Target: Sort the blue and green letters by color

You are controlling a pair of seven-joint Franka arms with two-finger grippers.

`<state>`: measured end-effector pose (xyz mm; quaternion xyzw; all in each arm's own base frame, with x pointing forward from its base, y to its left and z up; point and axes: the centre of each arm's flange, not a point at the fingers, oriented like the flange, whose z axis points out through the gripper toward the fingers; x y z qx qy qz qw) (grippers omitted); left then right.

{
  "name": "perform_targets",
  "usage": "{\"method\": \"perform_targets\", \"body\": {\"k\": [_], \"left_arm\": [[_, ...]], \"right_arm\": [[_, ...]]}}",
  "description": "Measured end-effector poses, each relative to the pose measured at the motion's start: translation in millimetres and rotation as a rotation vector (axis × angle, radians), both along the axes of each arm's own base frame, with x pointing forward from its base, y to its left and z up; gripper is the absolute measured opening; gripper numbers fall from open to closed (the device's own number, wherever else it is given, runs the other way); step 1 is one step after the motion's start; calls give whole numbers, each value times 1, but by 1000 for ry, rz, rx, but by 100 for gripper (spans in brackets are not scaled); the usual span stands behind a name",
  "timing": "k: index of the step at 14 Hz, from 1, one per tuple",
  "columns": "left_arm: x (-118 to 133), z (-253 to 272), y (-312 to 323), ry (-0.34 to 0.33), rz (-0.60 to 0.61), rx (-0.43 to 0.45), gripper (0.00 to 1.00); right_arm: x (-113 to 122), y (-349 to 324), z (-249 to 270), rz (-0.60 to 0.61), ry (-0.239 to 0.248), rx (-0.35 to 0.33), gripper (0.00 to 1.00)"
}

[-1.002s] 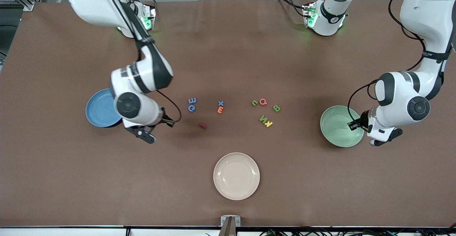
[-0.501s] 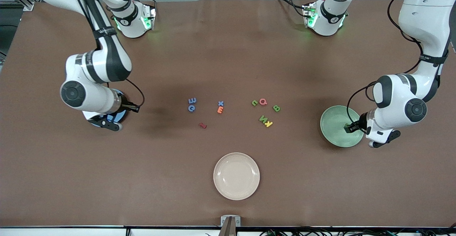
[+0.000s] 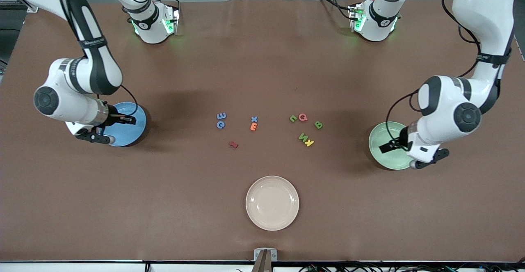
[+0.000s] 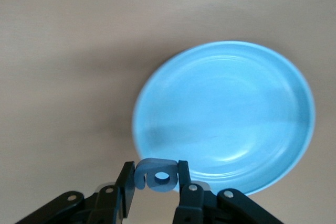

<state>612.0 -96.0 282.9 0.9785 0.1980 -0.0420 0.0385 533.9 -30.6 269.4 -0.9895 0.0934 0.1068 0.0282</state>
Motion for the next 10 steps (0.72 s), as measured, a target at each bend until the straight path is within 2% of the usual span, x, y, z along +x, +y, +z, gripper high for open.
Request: {"method": "perform_targets", "body": {"k": [1, 2, 4, 7, 8, 10], "left_arm": [[-4, 1, -21, 5, 2, -5, 100], [-10, -1, -42, 13, 3, -4, 100], [-25, -5, -85, 32, 27, 6, 100], [-51, -14, -140, 65, 101, 29, 100], [-60, -19, -154, 76, 125, 38, 100], [-76, -33, -170, 64, 201, 36, 100]], "right_arm": [[-2, -10, -2, -5, 3, 3, 37], [-3, -14, -3, -9, 5, 4, 44], [-4, -13, -3, -5, 6, 6, 62], [-3, -7, -3, 1, 6, 7, 93], [-3, -2, -2, -6, 6, 4, 100], [-2, 20, -1, -39, 9, -9, 100]]}}
